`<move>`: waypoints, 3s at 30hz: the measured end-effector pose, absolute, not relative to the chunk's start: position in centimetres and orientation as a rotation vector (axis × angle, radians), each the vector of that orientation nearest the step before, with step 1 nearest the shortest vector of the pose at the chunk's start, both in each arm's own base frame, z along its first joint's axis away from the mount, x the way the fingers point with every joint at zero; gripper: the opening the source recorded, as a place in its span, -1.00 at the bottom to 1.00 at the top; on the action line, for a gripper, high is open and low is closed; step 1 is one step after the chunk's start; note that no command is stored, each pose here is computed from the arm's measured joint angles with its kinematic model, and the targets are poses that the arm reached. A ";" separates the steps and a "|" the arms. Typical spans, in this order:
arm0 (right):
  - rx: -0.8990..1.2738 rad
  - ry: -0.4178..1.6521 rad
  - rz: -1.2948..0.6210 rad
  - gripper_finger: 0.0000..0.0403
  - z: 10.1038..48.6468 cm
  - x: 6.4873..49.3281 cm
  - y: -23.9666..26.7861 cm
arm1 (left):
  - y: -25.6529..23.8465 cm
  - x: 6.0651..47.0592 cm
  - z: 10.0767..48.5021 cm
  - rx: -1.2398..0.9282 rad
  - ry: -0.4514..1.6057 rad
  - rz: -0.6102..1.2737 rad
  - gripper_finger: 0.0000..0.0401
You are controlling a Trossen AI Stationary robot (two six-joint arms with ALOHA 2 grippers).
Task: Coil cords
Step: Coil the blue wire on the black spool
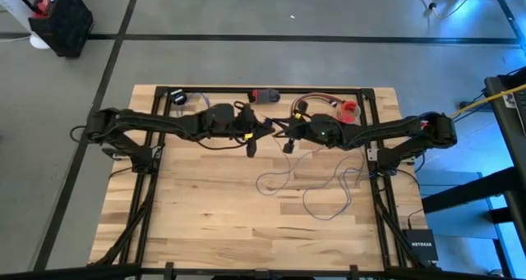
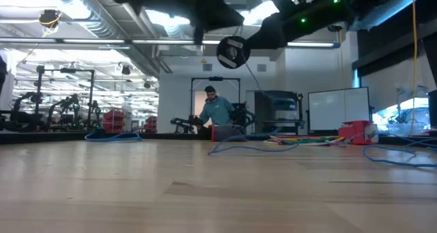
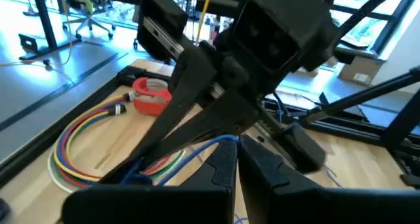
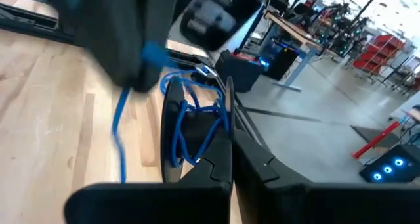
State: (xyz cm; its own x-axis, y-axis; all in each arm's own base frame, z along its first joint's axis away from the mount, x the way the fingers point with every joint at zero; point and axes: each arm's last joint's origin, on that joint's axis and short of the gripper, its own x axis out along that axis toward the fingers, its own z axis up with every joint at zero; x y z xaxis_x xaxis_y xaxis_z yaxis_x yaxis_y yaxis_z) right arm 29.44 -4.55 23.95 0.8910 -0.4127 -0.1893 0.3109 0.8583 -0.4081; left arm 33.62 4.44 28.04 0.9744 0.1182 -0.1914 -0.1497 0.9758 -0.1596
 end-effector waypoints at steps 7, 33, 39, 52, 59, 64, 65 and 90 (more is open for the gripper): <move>-0.308 0.175 -0.398 -0.99 25.1 29.3 -4.5 | 4.7 35.0 25.5 -0.161 0.248 0.179 -0.97; -0.255 -0.107 -0.393 -0.99 34.8 26.0 -4.0 | 4.9 35.3 25.0 -0.039 0.259 0.231 -0.97; -0.257 -0.143 -0.366 -0.99 36.4 25.6 -3.8 | 4.9 35.3 24.9 -0.024 0.265 0.229 -0.97; -0.268 0.080 -0.277 -0.99 35.1 25.2 -3.6 | 5.2 30.8 27.7 0.135 0.455 0.470 -0.99; -0.293 0.300 -0.204 -0.99 32.4 25.7 -3.6 | 5.0 25.4 32.5 0.068 0.379 0.542 -0.99; -0.344 0.427 -0.299 -0.99 30.0 27.4 -4.2 | 4.3 24.9 33.3 -0.016 0.322 0.455 -0.99; -0.359 0.439 -0.316 -0.99 29.6 27.9 -4.3 | 4.1 25.1 33.3 -0.026 0.316 0.433 -0.99; -0.329 0.204 -0.441 -0.99 29.5 30.9 -4.8 | 3.3 34.9 25.8 -0.016 0.256 0.355 -0.99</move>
